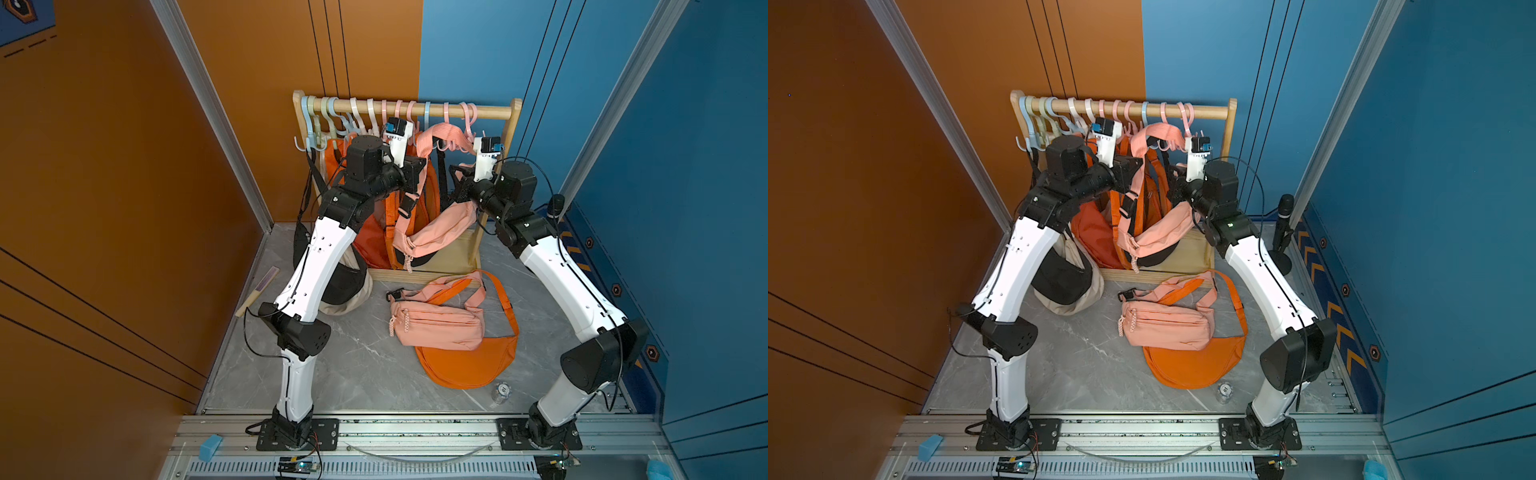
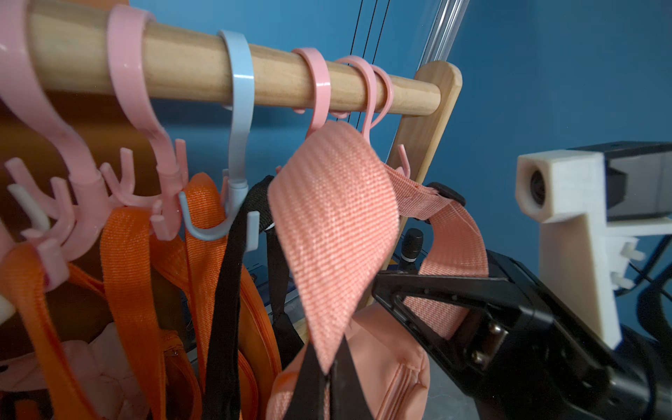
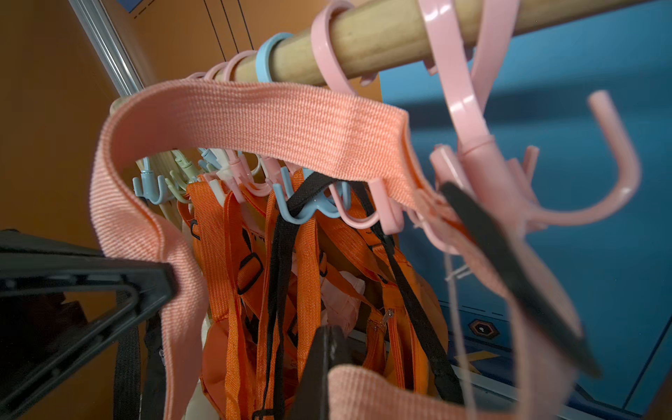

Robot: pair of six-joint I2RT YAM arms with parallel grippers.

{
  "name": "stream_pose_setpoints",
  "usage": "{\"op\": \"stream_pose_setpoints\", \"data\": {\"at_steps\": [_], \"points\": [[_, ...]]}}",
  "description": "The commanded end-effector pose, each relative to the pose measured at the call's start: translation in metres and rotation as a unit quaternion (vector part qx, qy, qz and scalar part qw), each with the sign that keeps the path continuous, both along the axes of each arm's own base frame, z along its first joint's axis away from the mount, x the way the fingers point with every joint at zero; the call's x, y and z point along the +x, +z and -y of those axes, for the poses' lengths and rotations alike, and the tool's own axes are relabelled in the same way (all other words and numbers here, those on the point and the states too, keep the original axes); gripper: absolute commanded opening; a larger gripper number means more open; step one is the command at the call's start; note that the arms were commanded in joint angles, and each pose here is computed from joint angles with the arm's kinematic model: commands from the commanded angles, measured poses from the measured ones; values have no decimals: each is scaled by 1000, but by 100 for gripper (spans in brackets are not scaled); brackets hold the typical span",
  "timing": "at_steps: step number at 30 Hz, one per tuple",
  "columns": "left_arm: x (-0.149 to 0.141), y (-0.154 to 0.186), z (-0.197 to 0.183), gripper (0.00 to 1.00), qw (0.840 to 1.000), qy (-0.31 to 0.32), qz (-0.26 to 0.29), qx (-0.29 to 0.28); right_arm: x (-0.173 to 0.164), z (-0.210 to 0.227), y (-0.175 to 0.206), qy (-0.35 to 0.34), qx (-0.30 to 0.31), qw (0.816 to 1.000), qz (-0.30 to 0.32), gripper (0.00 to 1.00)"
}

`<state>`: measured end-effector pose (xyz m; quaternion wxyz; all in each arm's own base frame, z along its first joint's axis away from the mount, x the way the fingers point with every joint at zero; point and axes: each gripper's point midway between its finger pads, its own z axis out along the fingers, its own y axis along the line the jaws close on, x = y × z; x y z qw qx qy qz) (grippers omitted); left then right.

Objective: Take the bag off the hook
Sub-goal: Pick up the bag from the hook.

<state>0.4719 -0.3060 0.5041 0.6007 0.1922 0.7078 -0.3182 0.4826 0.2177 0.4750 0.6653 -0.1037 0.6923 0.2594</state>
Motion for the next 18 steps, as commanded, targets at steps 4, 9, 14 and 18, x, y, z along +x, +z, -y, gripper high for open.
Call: {"op": "stream_pose_setpoints", "data": {"at_steps": [4,9,14,18], "points": [[-27,52,-12,0,998,2,60,-22,-20,3,15,5,8,1000,10,0],[-31,56,-15,0,998,5,64,-20,-27,5,13,5,6,1000,9,0],[-39,65,-19,0,997,5,73,-23,-39,7,19,9,8,1000,15,0],[-51,72,-24,0,997,4,79,-23,-53,9,24,11,12,1000,21,0]]}}
